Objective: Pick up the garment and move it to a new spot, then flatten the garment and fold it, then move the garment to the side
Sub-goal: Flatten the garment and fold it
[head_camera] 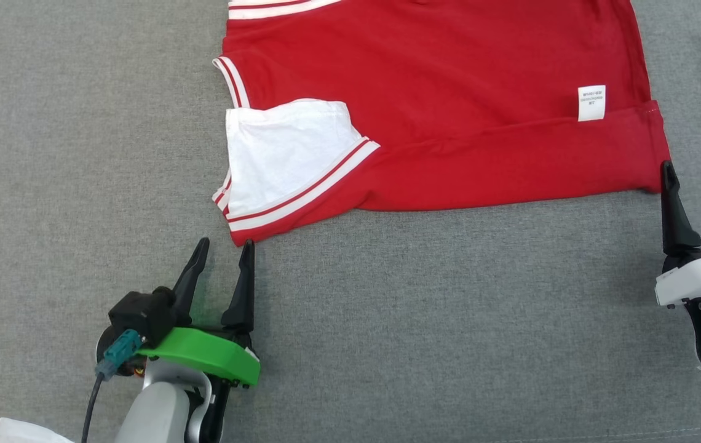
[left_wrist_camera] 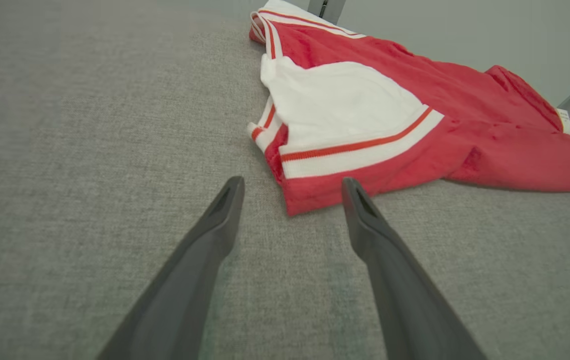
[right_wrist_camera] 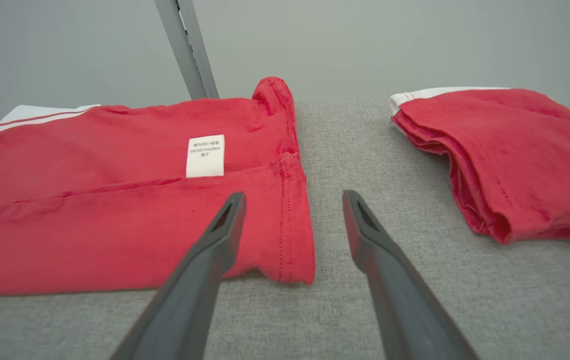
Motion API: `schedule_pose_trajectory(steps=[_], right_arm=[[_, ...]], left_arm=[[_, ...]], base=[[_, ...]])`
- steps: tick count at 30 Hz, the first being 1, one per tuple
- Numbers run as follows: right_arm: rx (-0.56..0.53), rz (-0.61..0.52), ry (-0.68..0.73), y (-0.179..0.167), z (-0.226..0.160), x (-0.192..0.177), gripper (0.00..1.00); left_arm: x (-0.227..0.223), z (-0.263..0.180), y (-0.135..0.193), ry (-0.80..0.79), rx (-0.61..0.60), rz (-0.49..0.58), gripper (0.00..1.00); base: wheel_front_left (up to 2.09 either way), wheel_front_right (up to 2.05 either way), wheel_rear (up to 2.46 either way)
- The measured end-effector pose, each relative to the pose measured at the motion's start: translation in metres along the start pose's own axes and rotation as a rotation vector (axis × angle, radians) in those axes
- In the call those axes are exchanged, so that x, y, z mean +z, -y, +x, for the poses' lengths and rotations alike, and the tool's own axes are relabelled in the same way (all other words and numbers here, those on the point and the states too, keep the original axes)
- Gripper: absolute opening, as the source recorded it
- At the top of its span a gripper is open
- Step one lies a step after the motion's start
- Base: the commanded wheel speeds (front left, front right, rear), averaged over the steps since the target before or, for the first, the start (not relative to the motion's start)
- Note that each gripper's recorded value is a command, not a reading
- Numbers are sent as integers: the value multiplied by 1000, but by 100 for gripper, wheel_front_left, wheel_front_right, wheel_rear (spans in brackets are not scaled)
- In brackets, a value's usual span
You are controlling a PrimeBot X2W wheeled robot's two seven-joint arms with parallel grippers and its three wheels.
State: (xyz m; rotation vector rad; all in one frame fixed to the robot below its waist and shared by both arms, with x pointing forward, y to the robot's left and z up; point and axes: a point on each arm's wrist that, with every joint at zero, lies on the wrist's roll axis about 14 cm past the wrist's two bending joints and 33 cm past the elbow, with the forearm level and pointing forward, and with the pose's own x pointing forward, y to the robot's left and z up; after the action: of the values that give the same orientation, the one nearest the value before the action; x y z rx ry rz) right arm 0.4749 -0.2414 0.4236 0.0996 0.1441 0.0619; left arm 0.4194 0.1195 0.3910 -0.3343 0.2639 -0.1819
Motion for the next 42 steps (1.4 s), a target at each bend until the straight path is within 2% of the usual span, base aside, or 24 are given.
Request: schedule_pose_trajectory(steps=[2, 7, 8, 9, 11, 12, 14, 22, 29, 30, 31, 32, 42], right_arm=[[0, 4, -4, -2, -3, -2, 100], [0, 5, -12, -4, -7, -4, 100], [2, 5, -14, -4, -7, -5, 100], [3, 5, -16, -4, -8, -5, 100], [2, 4, -21, -4, -8, -7, 100], [2, 4, -24, -4, -8, -8, 100], [0, 4, -29, -3, -8, -9, 100], [-63, 64, -95, 7, 7, -29, 100], [-46, 92, -182, -6, 22, -49, 100], [-43, 95, -194, -7, 23, -52, 84], [-38, 92, -200, -8, 23, -53, 36], [-36, 91, -201, -8, 23, -53, 0], [-13, 74, -185, -1, -3, -43, 0]], left_arm=[[-5, 0, -2, -16, 18, -43, 100], [-7, 11, -3, -33, 44, -33, 100], [-7, 13, -2, -33, 43, -30, 96], [-7, 16, -1, -38, 35, -24, 84], [-11, 19, 1, -61, 32, -18, 36], [-16, 20, 1, -86, 32, -13, 20], [-22, 20, 2, -118, 27, -8, 0], [-15, 23, 0, -103, 18, 17, 0], [-3, 22, -8, -71, 24, 44, 0], [-2, 22, -8, -69, 23, 46, 0], [0, 21, -8, -64, 22, 49, 0], [2, 20, -8, -57, 20, 51, 0], [10, -10, -3, -27, 14, 60, 0]], base=[[0, 0, 0], [0, 0, 0], [0, 0, 0], [0, 0, 0], [0, 0, 0], [0, 0, 0], [0, 0, 0], [0, 0, 0], [0, 0, 0], [0, 0, 0], [0, 0, 0], [0, 0, 0], [0, 0, 0]])
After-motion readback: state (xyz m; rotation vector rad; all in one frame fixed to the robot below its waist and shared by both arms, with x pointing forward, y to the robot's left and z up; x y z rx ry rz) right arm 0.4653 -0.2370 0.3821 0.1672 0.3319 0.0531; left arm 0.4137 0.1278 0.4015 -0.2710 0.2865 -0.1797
